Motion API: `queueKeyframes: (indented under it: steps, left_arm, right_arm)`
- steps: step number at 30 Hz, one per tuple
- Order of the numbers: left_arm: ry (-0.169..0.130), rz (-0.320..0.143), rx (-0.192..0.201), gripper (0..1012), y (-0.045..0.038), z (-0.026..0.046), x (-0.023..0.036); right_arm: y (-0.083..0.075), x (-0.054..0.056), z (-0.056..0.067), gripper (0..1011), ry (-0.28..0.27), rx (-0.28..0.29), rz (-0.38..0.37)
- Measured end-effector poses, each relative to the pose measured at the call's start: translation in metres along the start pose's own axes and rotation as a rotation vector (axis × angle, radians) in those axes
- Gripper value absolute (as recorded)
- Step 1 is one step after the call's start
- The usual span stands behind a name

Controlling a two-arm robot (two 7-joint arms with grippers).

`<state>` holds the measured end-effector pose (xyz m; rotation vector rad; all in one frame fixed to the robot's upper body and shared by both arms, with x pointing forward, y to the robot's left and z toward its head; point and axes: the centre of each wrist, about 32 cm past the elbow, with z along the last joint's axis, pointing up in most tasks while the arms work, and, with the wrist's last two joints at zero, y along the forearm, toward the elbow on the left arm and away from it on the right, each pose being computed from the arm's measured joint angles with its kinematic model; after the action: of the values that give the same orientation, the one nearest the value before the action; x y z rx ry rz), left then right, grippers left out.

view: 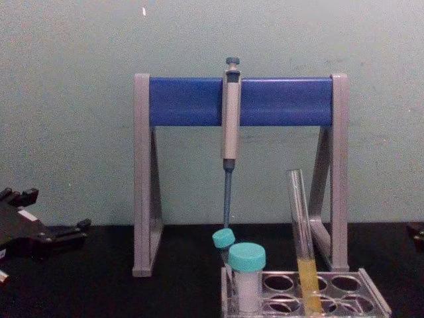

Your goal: Pick up the test tube from the test tube rack, shake it, then place it back into the test tube rack.

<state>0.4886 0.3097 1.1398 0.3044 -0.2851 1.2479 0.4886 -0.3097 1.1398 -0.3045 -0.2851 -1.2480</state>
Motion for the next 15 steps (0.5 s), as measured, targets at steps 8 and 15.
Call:
queueKeyframes:
  steps: [8, 15]
  left_arm:
    - [0.0, 0.0, 0.0, 1010, 0.0, 0.0, 0.0]
    - [0.0, 0.0, 0.0, 1010, 0.0, 0.0, 0.0]
  right_arm:
    - [0.0, 0.0, 0.0, 1000, 0.0, 0.0, 0.0]
    - [0.0, 0.0, 0.0, 1000, 0.0, 0.0, 0.0]
